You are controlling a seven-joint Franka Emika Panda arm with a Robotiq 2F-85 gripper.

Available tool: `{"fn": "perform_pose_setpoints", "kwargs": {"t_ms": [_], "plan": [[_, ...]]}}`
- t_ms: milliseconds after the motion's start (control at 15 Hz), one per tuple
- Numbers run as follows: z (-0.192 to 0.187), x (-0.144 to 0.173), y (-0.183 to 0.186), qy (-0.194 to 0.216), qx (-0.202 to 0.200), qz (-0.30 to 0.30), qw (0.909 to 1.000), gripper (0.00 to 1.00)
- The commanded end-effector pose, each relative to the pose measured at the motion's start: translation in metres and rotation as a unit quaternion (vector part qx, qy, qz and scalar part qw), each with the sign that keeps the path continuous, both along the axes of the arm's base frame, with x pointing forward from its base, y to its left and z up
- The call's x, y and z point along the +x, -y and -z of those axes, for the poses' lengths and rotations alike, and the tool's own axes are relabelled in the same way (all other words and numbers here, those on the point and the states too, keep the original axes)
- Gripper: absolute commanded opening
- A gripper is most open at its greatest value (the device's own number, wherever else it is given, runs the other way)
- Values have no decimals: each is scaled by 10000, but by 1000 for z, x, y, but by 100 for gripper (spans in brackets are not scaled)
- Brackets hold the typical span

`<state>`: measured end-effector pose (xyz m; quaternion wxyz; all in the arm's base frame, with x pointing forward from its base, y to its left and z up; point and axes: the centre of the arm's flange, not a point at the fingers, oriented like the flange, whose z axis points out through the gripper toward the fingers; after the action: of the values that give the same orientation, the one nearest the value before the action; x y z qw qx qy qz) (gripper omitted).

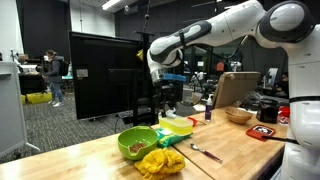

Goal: Put the white object in the green bowl on the left.

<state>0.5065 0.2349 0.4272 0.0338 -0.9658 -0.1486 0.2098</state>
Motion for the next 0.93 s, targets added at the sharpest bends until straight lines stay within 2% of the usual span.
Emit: {"fn": "perform_pose_setpoints", "kwargs": {"t_ms": [0, 333, 600, 867], "plan": [[-3, 34, -56, 241, -39, 126, 9996, 49], [17, 63, -106, 475, 65, 319, 9983, 49], [41, 86, -129, 485, 77, 414, 9979, 49], [65, 95, -140, 389, 154, 570, 9975, 49]]}}
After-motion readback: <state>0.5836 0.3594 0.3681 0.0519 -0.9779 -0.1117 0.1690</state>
